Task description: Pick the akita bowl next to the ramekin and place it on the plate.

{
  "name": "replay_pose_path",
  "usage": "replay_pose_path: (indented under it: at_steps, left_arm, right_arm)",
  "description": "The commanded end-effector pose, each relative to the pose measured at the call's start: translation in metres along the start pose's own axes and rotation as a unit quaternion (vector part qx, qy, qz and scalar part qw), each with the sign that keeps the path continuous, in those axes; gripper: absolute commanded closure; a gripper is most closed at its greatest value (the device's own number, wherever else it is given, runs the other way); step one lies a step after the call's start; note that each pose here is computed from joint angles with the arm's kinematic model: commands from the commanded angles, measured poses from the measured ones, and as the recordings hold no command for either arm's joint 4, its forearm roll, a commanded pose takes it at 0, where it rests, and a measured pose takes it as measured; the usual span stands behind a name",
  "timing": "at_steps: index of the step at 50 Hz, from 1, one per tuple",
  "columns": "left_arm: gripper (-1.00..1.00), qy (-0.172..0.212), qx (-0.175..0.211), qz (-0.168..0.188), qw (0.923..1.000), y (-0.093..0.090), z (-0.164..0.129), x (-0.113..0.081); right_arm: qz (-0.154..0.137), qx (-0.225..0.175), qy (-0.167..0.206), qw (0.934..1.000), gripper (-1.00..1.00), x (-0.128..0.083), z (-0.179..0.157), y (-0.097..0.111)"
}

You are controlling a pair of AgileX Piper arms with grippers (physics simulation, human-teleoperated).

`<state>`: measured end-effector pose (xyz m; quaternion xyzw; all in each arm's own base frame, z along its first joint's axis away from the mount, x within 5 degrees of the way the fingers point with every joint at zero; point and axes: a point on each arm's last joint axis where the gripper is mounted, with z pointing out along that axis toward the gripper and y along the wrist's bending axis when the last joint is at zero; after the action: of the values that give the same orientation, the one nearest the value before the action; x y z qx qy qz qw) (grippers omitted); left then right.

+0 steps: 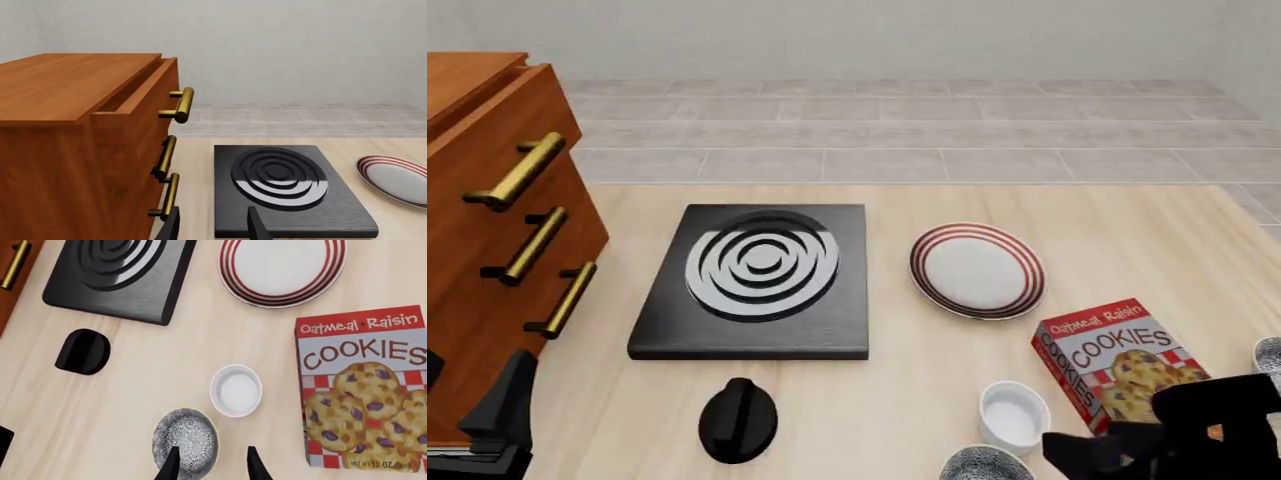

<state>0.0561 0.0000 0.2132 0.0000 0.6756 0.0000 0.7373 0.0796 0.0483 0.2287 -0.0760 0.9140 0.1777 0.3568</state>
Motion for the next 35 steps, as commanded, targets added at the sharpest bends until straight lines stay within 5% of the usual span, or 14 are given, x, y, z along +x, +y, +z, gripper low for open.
replay_pose_path:
  at_steps: [1, 35]
  left_arm:
    - [-1.0, 0.0, 0.0, 0.0, 1.0, 0.0, 0.0, 0.0]
    - [-1.0, 0.0, 0.0, 0.0, 1.0, 0.0, 0.0, 0.0]
  right_arm:
    - [0.002, -0.006, 0.011, 0.9999, -1.0, 0.005, 0.013, 0.001]
    - [0.014, -0.008, 0.051, 0.9986, -1.0, 0.025, 0.039, -0.001]
